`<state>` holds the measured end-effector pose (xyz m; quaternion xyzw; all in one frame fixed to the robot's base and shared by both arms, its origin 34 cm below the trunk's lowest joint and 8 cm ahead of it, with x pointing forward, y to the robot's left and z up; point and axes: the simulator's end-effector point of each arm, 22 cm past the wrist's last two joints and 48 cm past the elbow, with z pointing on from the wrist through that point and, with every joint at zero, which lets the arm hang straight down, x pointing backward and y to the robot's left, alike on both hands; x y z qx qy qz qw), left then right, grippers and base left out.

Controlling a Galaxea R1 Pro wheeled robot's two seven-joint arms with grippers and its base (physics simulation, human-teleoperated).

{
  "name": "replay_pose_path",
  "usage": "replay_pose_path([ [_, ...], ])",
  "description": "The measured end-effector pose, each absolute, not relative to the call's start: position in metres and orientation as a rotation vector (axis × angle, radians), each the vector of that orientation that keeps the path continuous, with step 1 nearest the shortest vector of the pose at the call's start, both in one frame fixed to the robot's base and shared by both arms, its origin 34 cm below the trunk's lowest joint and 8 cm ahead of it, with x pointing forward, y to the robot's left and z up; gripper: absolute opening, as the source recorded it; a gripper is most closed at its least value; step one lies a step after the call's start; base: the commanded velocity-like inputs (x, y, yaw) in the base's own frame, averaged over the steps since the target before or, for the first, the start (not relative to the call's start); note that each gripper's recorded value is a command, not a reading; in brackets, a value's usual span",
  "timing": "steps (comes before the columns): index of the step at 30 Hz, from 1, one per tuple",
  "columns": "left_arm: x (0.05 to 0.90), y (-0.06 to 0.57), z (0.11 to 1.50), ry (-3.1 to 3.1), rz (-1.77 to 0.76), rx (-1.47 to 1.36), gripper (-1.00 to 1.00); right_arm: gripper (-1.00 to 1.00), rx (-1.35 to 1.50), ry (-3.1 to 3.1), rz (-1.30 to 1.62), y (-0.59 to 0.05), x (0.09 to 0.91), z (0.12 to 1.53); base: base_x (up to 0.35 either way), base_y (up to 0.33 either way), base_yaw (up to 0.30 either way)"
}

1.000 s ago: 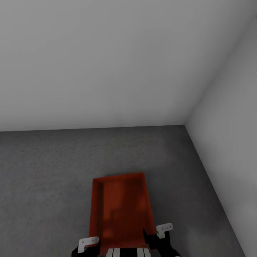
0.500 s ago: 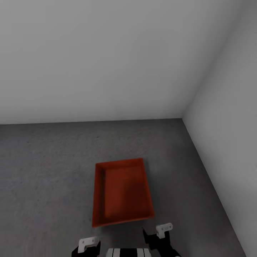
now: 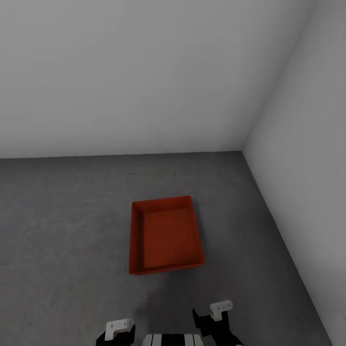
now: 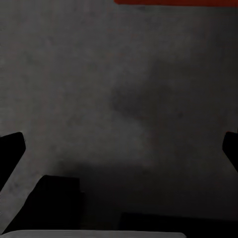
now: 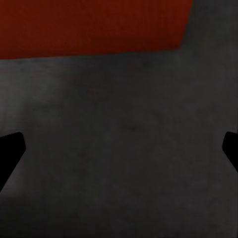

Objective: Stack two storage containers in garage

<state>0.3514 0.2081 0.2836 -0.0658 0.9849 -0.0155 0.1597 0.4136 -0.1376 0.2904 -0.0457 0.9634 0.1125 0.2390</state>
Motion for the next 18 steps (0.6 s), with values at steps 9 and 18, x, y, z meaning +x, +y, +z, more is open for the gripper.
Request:
replay_pose_path([
  [9,0.3513,0.2079,0.2836,2.815,-0.04,-0.189,1.0,1.0,-0.126,2.639,0.304,-0.138,0.4132,0.2901,-0.329,0.0,0.0],
  [18,0.3512,0.2079,0.2837,2.815,-0.043,-0.189,1.0,1.0,-0.125,2.655,0.296,-0.1397,0.4065,0.2874,-0.069,0.0,0.0],
])
